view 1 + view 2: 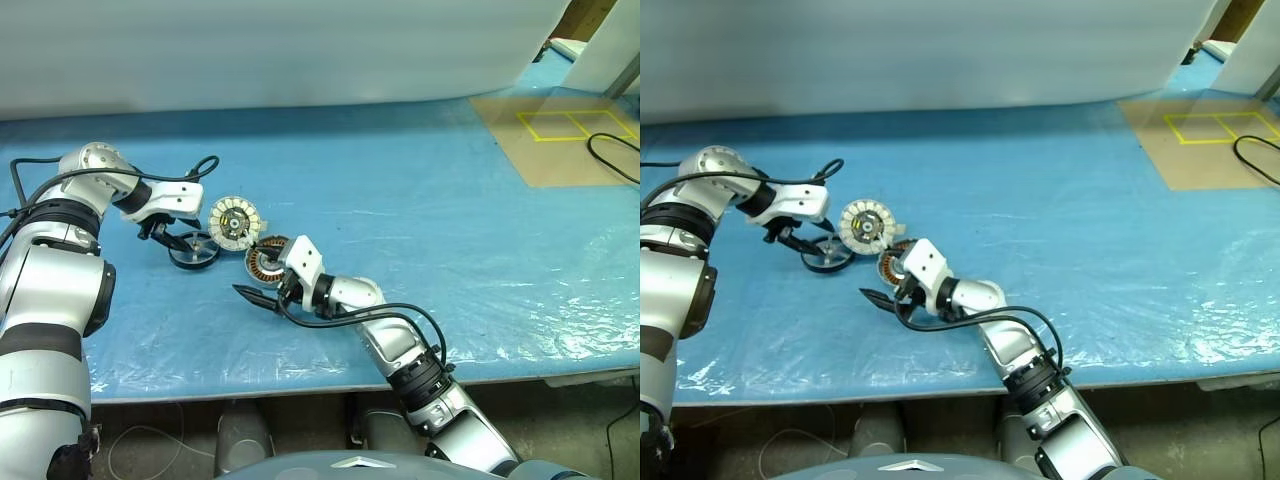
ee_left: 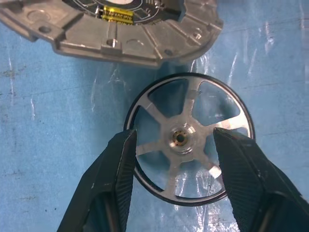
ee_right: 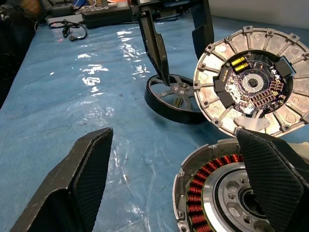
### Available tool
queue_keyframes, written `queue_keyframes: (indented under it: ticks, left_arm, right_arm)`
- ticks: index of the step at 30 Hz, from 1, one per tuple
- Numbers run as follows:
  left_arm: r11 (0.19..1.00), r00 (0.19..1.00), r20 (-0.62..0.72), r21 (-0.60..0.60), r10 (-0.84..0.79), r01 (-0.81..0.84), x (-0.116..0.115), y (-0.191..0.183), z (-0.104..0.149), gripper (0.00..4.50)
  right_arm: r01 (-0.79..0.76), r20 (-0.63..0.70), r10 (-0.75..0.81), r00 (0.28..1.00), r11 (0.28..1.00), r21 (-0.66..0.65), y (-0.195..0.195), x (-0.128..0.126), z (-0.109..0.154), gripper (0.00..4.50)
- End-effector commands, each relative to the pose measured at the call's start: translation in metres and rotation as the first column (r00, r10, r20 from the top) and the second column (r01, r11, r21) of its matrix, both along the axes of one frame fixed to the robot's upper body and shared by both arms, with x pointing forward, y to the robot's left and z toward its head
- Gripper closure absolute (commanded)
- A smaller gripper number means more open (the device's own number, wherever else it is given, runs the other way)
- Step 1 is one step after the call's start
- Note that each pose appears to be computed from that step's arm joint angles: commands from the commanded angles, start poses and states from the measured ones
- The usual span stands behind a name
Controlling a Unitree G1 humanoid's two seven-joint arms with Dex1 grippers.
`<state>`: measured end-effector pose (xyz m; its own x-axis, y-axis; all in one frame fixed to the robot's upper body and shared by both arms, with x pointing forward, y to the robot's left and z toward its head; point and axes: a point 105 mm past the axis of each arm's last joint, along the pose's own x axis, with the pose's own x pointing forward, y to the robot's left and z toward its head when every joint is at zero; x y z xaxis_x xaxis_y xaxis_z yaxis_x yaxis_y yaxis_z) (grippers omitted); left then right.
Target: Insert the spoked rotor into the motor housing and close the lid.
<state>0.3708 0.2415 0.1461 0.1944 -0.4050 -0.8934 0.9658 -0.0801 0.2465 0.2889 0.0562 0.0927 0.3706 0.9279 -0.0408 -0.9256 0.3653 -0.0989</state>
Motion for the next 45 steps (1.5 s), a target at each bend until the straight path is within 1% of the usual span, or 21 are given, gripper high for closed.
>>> queue_keyframes:
  ticks: [1,5,9,12,18,21,26,31,37,41,44,45]
  left_arm:
    - [1.0,1.0,-0.005,0.008,-0.009,0.009,-0.003,0.004,0.006,1.87]
    - [0.998,1.0,-0.001,0.061,0.005,-0.005,-0.003,0.011,0.001,1.87]
    - [0.992,0.999,0.033,0.124,0.007,-0.011,0.0,0.018,-0.003,1.87]
    - [0.989,0.999,0.047,0.147,0.01,-0.017,0.001,0.02,-0.005,1.87]
    - [0.99,0.998,0.064,0.139,-0.018,0.009,0.002,0.016,-0.007,1.87]
    - [0.994,0.996,0.071,0.098,-0.047,0.039,0.002,0.008,-0.005,1.87]
    - [0.994,0.995,0.064,0.081,-0.076,0.071,0.001,0.003,-0.004,1.87]
    - [0.988,0.995,0.053,0.13,-0.086,0.078,-0.001,0.008,-0.009,1.87]
    - [0.988,0.993,-0.02,0.102,-0.117,0.118,-0.009,0.004,-0.013,1.87]
    - [0.986,0.991,0.01,0.095,-0.136,0.134,-0.007,0.0,-0.011,1.87]
    - [0.981,0.991,0.003,0.139,-0.136,0.134,-0.008,0.005,-0.014,1.87]
    - [0.983,0.991,0.013,0.134,-0.131,0.128,-0.006,0.005,-0.015,1.87]
  right_arm:
    - [-0.01,0.032,0.01,0.999,1.0,0.024,0.003,-0.001,0.009,0.19]
    - [-0.009,0.033,0.009,0.999,1.0,0.023,0.003,-0.001,0.009,0.19]
    - [-0.007,0.034,0.006,0.999,1.0,0.022,0.002,-0.001,0.009,0.19]
    - [-0.006,0.033,0.005,0.999,1.0,0.022,0.002,-0.001,0.009,0.19]
    - [-0.003,0.031,0.003,1.0,1.0,0.023,0.003,-0.001,0.009,0.19]
    - [-0.001,0.029,0.0,1.0,1.0,0.023,0.002,-0.001,0.009,0.19]
    - [0.002,0.028,-0.003,1.0,1.0,0.021,0.002,-0.001,0.007,0.19]
    - [0.004,0.029,-0.005,1.0,1.0,0.021,0.002,0.0,0.007,0.19]
    - [0.01,0.025,-0.01,1.0,1.0,0.011,0.001,0.001,0.005,0.19]
    - [0.011,0.026,-0.011,1.0,1.0,0.007,0.001,0.001,0.005,0.19]
    - [0.011,0.028,-0.011,1.0,1.0,0.006,0.002,0.002,0.005,0.19]
    - [0.011,0.028,-0.011,1.0,1.0,0.005,0.002,0.002,0.005,0.19]
